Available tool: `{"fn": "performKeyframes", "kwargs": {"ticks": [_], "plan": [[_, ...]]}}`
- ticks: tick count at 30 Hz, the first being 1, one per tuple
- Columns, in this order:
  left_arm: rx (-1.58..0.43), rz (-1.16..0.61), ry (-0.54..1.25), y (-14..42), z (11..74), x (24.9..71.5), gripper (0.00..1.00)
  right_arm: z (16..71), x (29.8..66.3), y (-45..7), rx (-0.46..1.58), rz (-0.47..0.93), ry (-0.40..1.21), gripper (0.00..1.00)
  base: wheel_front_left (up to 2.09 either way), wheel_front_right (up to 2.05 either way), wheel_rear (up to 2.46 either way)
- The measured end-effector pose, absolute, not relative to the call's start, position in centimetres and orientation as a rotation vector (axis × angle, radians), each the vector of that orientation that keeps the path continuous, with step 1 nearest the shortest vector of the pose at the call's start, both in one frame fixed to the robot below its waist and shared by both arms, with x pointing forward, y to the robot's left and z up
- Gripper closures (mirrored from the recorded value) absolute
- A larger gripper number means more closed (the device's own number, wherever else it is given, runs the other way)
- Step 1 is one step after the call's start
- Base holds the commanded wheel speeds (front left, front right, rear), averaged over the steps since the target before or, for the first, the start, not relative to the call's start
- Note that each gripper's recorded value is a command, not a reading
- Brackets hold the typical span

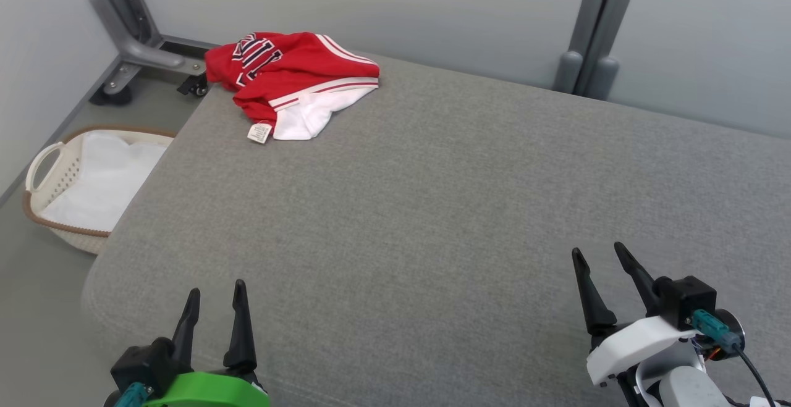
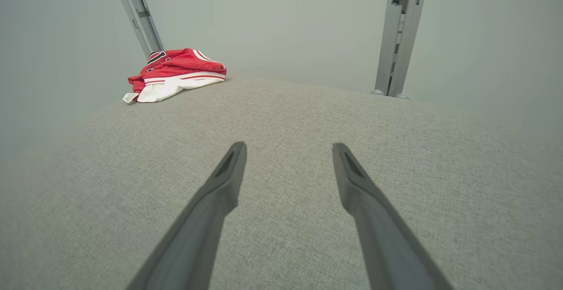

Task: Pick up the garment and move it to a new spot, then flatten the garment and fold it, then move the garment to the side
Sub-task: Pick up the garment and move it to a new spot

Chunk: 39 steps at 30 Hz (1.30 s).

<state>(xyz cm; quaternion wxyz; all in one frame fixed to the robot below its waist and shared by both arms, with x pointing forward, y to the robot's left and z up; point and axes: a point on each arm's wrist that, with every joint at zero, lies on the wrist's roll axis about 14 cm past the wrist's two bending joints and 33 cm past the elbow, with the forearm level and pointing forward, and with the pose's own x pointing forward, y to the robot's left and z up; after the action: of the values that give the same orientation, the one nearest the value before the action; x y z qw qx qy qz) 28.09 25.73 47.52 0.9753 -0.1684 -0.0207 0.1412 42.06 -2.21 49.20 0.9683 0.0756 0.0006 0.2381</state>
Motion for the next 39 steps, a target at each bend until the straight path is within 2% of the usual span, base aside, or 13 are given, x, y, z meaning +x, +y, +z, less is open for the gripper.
{"fn": "performKeyframes", "kwargs": {"ticks": [10, 16, 20, 25, 30, 33, 39], "plan": [[-0.342, 0.339, -0.047, 27.0, 47.5, 27.2, 0.0, 49.0, 42.3, -0.1, 0.154, 0.539, 0.007, 0.0, 0.0, 0.0, 0.0], [-0.332, 0.341, -0.064, 27.4, 48.2, 28.2, 0.0, 49.1, 43.1, -0.7, 0.137, 0.522, -0.006, 0.0, 0.0, 0.0, 0.0], [-0.253, 0.334, -0.119, 29.2, 50.6, 30.1, 0.0, 49.2, 43.9, -1.0, 0.126, 0.51, -0.019, 0.0, 0.0, 0.0, 0.0], [-0.096, 0.301, -0.248, 32.7, 56.7, 34.3, 0.0, 49.2, 45.2, -1.7, 0.106, 0.488, -0.035, 0.0, 0.0, 0.0, 0.0], [0.005, 0.229, -0.324, 33.9, 62.3, 39.7, 0.0, 48.4, 46.4, -2.6, 0.08, 0.466, -0.029, 0.0, 0.0, 0.0, 0.0], [0.015, 0.207, -0.313, 34.3, 63.7, 43.1, 0.0, 47.7, 47.0, -3.0, 0.062, 0.458, -0.02, 0.0, 0.0, 0.0, 0.0], [-0.005, 0.2, -0.189, 35.5, 62.0, 49.6, 0.0, 46.5, 48.7, -4.0, 0.031, 0.44, -0.008, 0.0, 0.0, 0.0, 0.0]]}}
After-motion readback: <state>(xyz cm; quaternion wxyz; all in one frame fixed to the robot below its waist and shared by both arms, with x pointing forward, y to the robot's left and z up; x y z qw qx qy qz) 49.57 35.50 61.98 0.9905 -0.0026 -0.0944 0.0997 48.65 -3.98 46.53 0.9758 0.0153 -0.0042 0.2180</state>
